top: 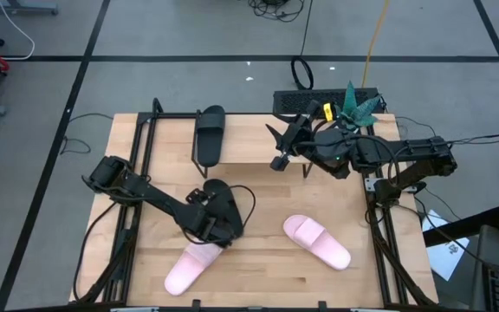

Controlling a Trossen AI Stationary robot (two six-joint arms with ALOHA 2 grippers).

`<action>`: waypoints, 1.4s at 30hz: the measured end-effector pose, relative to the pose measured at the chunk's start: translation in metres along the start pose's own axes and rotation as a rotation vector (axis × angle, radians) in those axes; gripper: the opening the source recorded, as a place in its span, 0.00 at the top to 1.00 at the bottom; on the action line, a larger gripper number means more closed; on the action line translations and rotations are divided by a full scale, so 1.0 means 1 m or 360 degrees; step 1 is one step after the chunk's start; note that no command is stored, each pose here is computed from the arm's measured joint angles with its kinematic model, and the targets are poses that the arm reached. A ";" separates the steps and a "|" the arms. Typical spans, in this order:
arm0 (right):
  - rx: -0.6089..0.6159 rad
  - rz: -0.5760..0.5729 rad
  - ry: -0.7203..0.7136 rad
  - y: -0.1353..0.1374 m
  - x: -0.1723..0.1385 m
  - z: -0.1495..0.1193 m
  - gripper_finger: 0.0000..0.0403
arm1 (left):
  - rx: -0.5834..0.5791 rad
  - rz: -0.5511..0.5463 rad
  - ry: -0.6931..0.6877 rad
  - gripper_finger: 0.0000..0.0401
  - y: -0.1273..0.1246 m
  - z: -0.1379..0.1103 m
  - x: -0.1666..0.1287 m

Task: Pick and place slides into the shelf
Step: Put the black slipper on the shelf

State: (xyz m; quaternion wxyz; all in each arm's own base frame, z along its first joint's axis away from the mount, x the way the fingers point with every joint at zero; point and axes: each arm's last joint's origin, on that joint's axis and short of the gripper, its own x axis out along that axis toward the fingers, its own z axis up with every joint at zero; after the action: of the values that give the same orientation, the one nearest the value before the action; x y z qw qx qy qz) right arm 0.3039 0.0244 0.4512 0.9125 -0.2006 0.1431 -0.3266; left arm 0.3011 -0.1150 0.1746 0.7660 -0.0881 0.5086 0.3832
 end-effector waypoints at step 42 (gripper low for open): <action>-0.0027 0.0013 0.0024 0.001 0.000 -0.002 0.69 | -0.0012 0.0019 0.0080 0.02 0.008 0.014 0.011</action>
State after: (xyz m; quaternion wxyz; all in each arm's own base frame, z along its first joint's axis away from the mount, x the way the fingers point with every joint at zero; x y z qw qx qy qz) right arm 0.3036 0.0245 0.4490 0.9110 -0.2054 0.1536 -0.3231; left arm 0.3074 -0.0962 0.1738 0.7503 -0.0974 0.5268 0.3873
